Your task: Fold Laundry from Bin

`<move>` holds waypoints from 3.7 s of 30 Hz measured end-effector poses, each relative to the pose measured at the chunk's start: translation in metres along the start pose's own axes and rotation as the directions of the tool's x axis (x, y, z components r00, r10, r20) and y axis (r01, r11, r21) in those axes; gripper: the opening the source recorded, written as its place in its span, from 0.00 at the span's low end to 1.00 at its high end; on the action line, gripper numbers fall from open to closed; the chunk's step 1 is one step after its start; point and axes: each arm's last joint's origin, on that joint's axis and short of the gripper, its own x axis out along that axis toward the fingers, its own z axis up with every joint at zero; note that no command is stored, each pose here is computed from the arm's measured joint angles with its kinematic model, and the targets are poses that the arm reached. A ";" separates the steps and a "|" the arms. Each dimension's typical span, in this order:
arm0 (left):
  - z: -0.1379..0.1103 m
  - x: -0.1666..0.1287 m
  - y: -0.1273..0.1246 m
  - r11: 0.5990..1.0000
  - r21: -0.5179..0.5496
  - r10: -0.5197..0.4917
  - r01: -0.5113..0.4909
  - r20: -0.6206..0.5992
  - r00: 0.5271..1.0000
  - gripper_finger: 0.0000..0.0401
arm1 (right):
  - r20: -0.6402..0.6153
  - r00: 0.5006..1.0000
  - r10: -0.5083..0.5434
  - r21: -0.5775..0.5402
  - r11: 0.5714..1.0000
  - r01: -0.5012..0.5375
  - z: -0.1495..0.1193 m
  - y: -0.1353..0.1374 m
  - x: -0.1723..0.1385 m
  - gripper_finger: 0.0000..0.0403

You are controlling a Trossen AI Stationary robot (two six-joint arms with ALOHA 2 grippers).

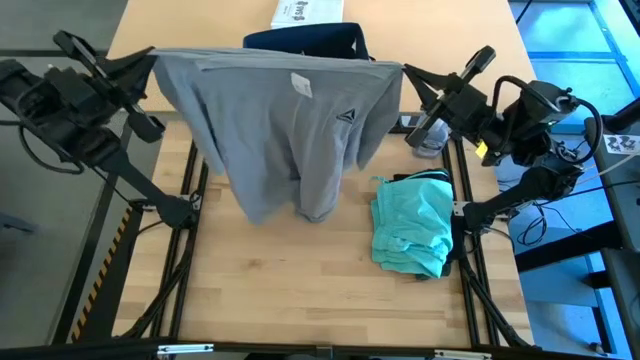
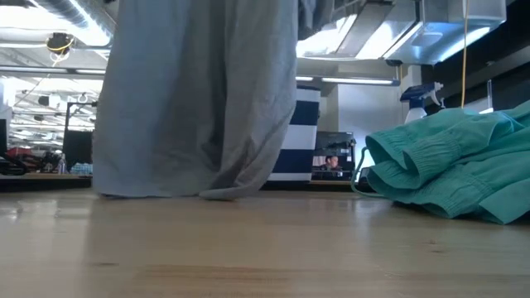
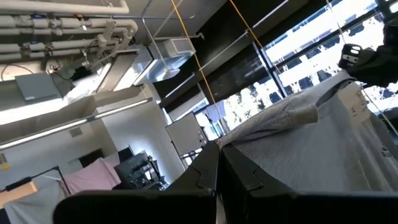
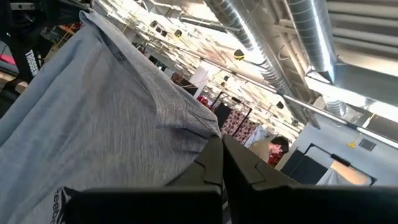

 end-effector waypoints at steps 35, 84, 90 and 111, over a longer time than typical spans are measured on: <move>0.028 0.010 0.013 1.000 0.025 -0.009 0.008 0.015 1.000 0.00 | -0.006 0.978 0.209 0.037 0.977 -0.209 -0.015 0.010 0.011 0.00; 0.030 0.038 -0.059 0.987 0.161 -0.015 0.024 -0.061 0.998 0.00 | 0.216 0.941 0.259 0.137 0.947 -0.292 -0.161 0.295 0.097 0.45; 0.029 0.038 -0.060 0.988 0.149 -0.026 0.035 -0.064 0.998 0.00 | 0.138 0.969 0.206 0.129 0.966 -0.223 -0.162 0.297 0.110 0.70; 0.028 0.038 -0.063 0.988 0.139 -0.055 0.060 -0.040 0.998 0.00 | 0.039 0.965 0.260 0.235 0.936 -0.262 -0.187 0.292 0.133 0.67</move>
